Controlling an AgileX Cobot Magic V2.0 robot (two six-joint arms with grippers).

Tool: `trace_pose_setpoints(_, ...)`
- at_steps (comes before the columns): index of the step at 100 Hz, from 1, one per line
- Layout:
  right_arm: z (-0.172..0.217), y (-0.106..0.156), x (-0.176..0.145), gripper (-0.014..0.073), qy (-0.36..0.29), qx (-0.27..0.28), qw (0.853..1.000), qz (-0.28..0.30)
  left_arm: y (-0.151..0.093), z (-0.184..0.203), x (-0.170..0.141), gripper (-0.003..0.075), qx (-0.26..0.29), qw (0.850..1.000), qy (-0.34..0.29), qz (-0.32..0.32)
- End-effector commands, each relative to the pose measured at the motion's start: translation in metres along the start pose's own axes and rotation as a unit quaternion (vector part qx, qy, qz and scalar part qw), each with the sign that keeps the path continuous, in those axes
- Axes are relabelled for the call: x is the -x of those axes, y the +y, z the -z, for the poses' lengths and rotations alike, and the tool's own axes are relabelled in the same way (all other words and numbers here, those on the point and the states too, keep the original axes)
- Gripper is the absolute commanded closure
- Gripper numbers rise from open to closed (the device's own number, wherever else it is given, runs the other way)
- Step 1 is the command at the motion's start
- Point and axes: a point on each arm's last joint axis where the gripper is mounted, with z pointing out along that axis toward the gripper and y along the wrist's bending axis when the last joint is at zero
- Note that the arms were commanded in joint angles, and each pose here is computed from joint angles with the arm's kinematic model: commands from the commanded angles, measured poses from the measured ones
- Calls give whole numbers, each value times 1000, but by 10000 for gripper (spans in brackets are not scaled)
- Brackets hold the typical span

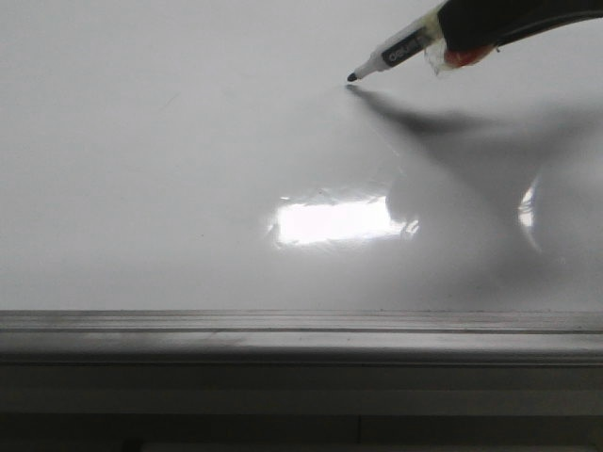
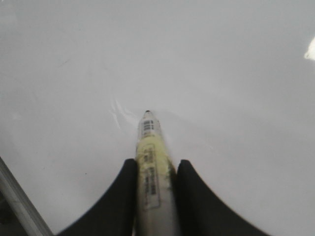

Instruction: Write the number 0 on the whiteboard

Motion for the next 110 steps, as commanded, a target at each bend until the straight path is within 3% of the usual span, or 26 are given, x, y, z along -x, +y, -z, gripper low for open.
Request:
trace_pose_setpoints(1,2,-7,15,642,-36,-27,999,-6,-5,1,11,740,-22,999,-26,-5)
trace_pose_setpoints(44,-14,-8,7,642,-4,-17,1000,-11,-5,1,11,740,-21,999,-25,-5)
trace_pose_setpoints(110,-13,11,-6,642,70,65,995,26,-5,1,11,740,-21,999,-25,-5)
